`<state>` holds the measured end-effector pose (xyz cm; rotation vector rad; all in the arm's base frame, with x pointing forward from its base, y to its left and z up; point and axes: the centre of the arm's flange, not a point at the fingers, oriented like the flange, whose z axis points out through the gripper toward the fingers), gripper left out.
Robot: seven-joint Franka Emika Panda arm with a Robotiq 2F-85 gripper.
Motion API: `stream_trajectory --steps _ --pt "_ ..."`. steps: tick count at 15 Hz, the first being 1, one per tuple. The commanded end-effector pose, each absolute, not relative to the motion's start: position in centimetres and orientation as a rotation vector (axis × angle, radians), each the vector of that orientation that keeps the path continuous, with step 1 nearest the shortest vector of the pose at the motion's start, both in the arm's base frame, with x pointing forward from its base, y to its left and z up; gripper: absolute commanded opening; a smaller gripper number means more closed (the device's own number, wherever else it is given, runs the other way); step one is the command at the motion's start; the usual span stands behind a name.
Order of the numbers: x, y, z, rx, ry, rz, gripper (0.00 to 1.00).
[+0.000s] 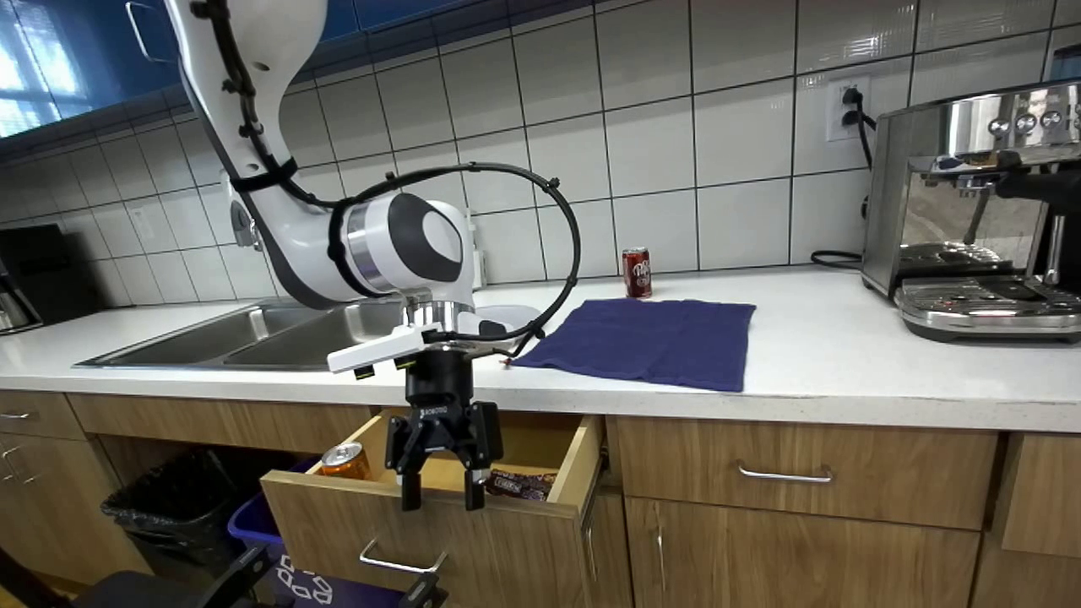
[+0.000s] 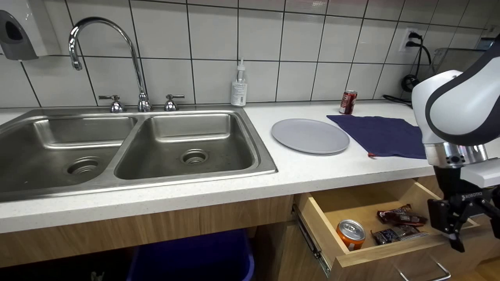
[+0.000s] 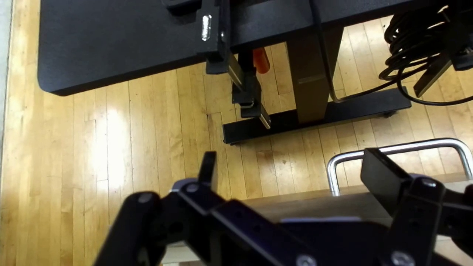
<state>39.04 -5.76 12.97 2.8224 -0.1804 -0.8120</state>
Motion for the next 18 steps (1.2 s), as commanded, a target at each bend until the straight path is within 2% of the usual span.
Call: stream_trajectory --steps 1,18 --pt "39.4 -6.4 13.0 2.813 -0.148 -0.836 1.00" --pt "41.0 -7.1 12.7 2.776 -0.245 -0.605 1.00"
